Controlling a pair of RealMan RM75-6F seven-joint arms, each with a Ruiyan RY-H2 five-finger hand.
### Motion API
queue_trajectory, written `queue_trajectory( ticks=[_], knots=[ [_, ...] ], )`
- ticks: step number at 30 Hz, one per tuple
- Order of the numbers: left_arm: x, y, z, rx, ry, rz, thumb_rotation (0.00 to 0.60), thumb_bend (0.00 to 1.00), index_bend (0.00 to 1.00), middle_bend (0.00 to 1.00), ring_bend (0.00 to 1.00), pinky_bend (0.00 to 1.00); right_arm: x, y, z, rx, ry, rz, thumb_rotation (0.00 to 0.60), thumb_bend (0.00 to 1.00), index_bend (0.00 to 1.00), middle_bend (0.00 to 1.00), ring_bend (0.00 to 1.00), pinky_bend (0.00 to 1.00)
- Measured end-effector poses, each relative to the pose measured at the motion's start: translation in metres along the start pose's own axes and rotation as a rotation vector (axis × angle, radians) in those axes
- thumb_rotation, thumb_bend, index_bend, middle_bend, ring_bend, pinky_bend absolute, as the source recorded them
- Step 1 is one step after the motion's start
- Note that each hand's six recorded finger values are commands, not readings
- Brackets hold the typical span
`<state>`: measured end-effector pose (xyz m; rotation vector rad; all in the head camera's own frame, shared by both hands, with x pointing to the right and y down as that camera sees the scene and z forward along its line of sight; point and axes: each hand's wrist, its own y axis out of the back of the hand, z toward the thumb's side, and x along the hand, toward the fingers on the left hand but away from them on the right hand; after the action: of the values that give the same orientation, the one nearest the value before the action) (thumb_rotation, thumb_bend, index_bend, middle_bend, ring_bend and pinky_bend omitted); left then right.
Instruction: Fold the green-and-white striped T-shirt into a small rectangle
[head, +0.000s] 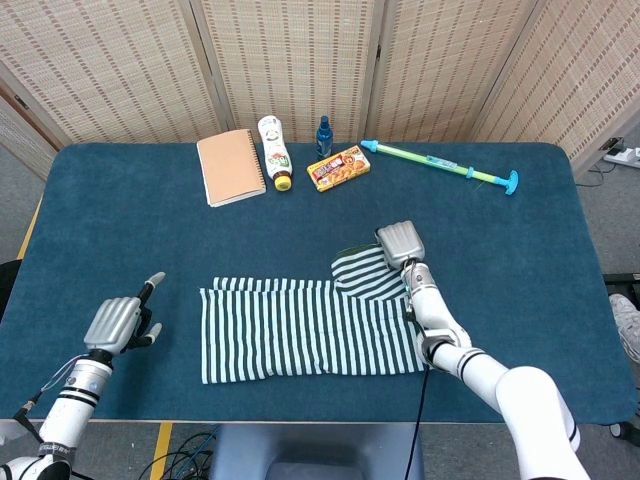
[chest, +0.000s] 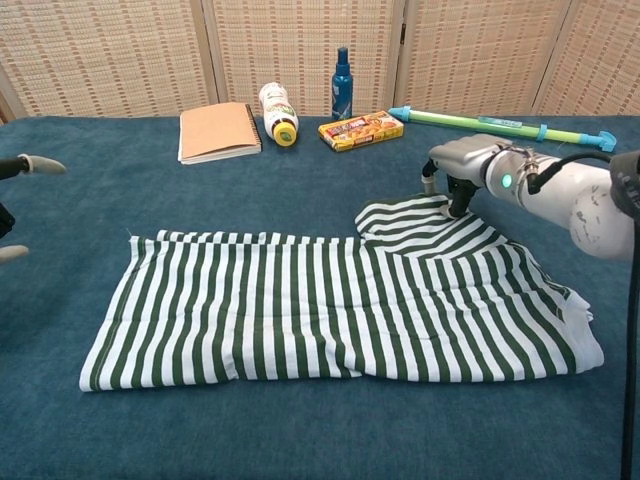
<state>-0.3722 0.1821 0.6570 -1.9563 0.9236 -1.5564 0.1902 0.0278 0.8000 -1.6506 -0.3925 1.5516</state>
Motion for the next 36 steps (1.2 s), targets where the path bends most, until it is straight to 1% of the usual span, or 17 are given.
queue_trajectory(
  ticks=[8, 20, 26, 30, 36],
  knots=[
    [-0.001, 0.000, 0.000, -0.001, 0.001, -0.001, 0.600, 0.41, 0.00, 0.87, 0.87, 1.00, 0.002, -0.001, 0.001, -0.010, 0.003, -0.003, 0.600, 0.42, 0.46, 0.96, 1.00, 1.00],
    [-0.002, 0.003, 0.003, -0.003, -0.011, 0.009, 0.600, 0.41, 0.00, 0.87, 0.87, 1.00, 0.015, 0.009, 0.000, -0.073, 0.033, -0.064, 0.600, 0.46, 0.51, 0.97, 1.00, 1.00],
    [-0.003, 0.004, 0.004, -0.005, -0.016, 0.010, 0.600, 0.41, 0.00, 0.87, 0.87, 1.00, 0.035, 0.016, -0.001, -0.125, 0.075, -0.117, 0.600, 0.49, 0.52, 0.97, 1.00, 1.00],
    [-0.003, 0.004, 0.006, -0.006, -0.020, 0.010, 0.600, 0.41, 0.00, 0.87, 0.87, 1.00, 0.056, 0.019, -0.003, -0.147, 0.118, -0.149, 0.600, 0.49, 0.52, 0.97, 1.00, 1.00],
    [-0.003, 0.004, 0.009, 0.001, -0.030, 0.005, 0.600, 0.41, 0.00, 0.87, 0.87, 1.00, 0.093, 0.011, -0.009, -0.165, 0.174, -0.160, 0.600, 0.50, 0.52, 0.97, 1.00, 1.00]
  ],
)
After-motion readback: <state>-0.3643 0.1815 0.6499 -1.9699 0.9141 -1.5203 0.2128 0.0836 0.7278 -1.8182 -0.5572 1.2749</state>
